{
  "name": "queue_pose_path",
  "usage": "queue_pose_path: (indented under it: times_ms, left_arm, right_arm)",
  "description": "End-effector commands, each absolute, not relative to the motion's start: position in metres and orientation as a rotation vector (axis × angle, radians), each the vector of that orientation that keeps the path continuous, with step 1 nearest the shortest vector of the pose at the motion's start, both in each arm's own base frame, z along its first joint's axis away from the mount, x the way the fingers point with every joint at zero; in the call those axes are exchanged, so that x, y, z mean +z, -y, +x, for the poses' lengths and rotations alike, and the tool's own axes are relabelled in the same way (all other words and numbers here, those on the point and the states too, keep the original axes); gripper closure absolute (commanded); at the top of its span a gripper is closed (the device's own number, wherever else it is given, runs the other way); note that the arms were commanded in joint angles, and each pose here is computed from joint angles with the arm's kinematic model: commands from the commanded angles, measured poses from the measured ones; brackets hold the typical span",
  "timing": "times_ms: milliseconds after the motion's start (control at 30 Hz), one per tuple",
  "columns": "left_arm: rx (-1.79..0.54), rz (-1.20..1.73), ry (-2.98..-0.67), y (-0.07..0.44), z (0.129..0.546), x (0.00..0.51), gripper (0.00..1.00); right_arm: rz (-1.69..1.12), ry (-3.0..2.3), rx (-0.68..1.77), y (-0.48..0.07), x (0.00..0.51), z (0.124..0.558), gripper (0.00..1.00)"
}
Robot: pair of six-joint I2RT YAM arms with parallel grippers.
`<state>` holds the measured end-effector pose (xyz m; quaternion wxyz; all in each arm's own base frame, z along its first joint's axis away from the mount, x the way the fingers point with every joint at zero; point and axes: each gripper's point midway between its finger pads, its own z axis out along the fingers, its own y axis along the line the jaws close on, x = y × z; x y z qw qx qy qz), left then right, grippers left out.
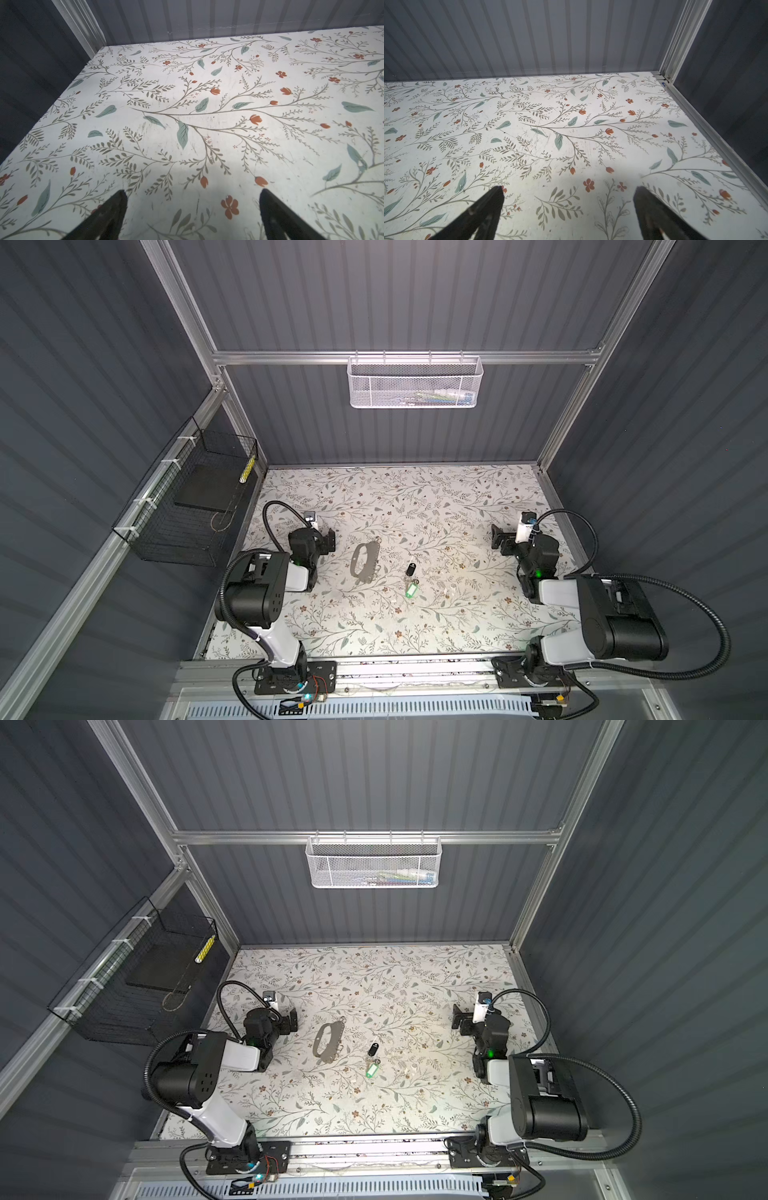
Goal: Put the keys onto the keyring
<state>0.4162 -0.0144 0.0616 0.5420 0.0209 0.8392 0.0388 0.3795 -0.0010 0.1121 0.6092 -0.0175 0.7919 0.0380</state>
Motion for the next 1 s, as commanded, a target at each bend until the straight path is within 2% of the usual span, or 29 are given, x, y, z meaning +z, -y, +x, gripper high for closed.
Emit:
queue_pose_path:
  times_ms: [0,967]
  left_arm:
    - [0.092,0.031,-1.988,0.012,0.419,0.063,0.0]
    - [0.089,0.034,-1.995,0.012,0.419,0.062,0.0]
  right_arm:
    - [-0.022,-1.813,0.099,0.004,0.12,0.385,0.01]
    - [0.044,-1.821,0.094,0.016,0.119,0.387,0.01]
